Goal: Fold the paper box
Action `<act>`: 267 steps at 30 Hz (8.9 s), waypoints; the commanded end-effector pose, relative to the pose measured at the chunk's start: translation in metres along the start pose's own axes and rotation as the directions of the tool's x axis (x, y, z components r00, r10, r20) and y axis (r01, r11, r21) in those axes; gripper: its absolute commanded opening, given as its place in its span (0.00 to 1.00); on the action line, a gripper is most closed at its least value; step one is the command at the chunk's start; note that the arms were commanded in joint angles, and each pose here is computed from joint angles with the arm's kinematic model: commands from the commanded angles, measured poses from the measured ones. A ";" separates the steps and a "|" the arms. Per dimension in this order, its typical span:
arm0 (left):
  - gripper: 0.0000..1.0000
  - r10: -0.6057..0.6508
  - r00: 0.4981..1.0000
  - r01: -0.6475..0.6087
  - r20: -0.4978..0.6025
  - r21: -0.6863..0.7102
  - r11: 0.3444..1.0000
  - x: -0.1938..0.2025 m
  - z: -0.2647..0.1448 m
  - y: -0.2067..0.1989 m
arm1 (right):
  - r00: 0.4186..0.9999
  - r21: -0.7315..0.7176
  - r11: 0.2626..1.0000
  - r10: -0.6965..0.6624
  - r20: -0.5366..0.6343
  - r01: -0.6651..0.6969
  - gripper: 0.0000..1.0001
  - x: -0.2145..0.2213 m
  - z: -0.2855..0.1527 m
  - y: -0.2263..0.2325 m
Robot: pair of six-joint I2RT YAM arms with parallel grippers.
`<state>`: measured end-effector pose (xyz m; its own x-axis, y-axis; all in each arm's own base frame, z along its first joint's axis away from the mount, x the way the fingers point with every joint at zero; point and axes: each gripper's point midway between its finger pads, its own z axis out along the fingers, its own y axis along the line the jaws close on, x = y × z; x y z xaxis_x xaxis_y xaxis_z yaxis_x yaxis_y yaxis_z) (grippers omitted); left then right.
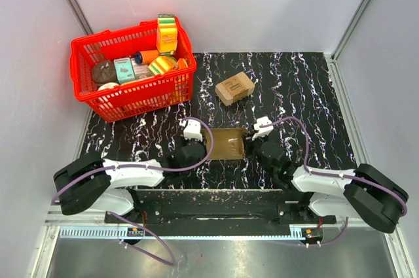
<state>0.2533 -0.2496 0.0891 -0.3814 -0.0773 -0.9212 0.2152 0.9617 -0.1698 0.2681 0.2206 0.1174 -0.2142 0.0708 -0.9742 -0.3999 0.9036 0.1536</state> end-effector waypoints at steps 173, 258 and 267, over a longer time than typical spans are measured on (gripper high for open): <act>0.00 0.183 0.935 0.039 -0.305 0.599 0.799 0.020 -0.022 -0.076 | 0.955 0.136 0.946 0.284 0.085 -0.294 0.55 -0.058 -0.071 -0.020; 0.00 -0.093 0.900 0.077 -0.426 -0.056 0.996 0.046 0.001 0.024 | 0.731 0.019 0.992 0.107 -0.674 -0.127 0.12 0.069 0.018 -0.019; 0.00 -0.026 0.912 0.017 -0.410 -0.025 1.000 0.025 0.032 0.019 | 0.727 0.076 0.988 0.152 -0.669 -0.136 0.13 0.071 0.016 -0.024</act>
<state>0.2479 -0.2156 0.0247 -0.7761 0.0050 -0.6305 0.1155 0.9842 -0.1343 0.2696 0.2085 0.0284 -0.8277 -0.1433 -0.5425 -0.3222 0.9129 0.2506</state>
